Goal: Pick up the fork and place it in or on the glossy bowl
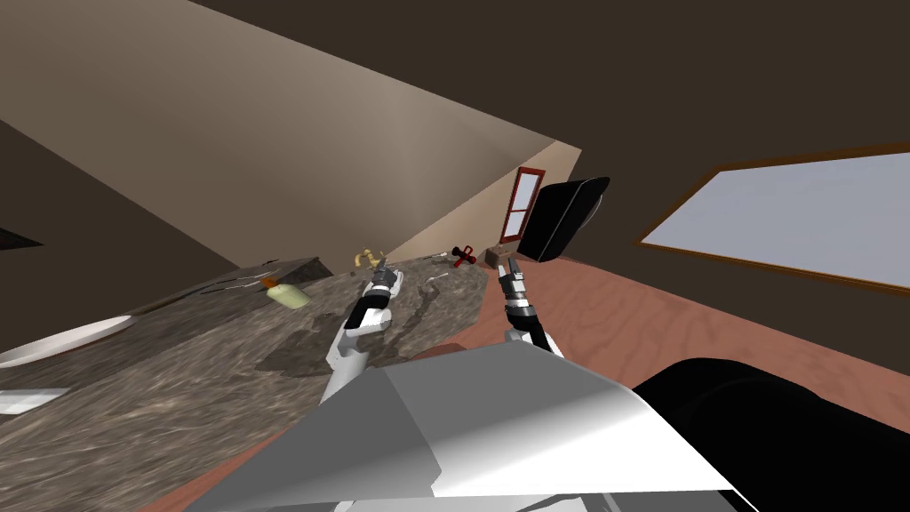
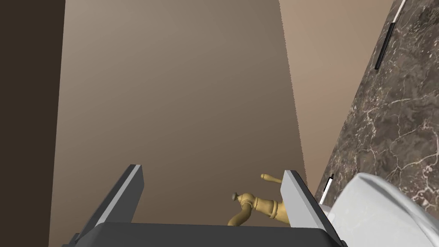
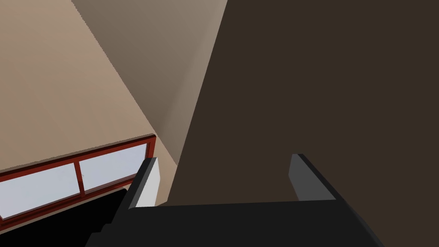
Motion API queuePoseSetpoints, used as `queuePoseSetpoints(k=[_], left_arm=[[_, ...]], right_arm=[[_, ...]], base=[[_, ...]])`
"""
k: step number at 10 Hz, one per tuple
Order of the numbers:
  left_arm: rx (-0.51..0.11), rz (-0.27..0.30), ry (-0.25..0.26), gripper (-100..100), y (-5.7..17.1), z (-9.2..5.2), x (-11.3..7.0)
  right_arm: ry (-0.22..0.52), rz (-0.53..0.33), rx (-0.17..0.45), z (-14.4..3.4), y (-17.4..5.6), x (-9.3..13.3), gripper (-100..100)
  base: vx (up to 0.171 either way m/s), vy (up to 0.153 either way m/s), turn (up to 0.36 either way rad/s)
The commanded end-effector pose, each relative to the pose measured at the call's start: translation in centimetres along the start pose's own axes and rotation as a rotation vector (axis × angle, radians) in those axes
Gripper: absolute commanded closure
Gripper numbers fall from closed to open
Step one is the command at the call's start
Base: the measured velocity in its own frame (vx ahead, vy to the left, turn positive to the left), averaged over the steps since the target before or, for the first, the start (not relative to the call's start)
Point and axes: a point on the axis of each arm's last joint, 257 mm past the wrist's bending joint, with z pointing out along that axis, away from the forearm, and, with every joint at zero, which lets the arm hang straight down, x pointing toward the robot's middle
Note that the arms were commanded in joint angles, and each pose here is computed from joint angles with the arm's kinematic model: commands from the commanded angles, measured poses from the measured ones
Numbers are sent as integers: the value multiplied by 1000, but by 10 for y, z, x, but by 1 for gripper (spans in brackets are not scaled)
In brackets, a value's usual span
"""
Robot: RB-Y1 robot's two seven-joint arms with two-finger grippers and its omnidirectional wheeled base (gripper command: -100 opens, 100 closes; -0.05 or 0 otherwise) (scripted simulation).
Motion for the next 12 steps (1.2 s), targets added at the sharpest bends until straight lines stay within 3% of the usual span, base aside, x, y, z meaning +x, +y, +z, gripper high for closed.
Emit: queuePoseSetpoints(k=[1, 2, 3, 6, 8, 9, 12], left_arm=[[-48, -15, -2, -100, 14, 6, 1], [-81, -46, 1, -100, 23, 17, 3], [-106, -46, 0, -100, 30, 18, 3], [-199, -111, 11, -100, 56, 39, 14], [-242, -111, 7, -100, 67, 39, 14], [-283, -144, 16, -100, 79, 48, 21], [-381, -176, 22, -100, 104, 55, 31]], right_arm=[[0, 0, 0, 0, 0, 0, 0], [0, 0, 0, 0, 0, 0, 0], [0, 0, 0, 0, 0, 0, 0], [0, 0, 0, 0, 0, 0, 0], [0, 0, 0, 0, 0, 0, 0], [0, 0, 0, 0, 0, 0, 0], [0, 0, 0, 0, 0, 0, 0]], base=[[-10, -24, 23], [-4, -26, 44], [-4, -25, 19], [-7, -26, 28], [0, -15, 6], [4, -16, 33], [5, -20, 15]])
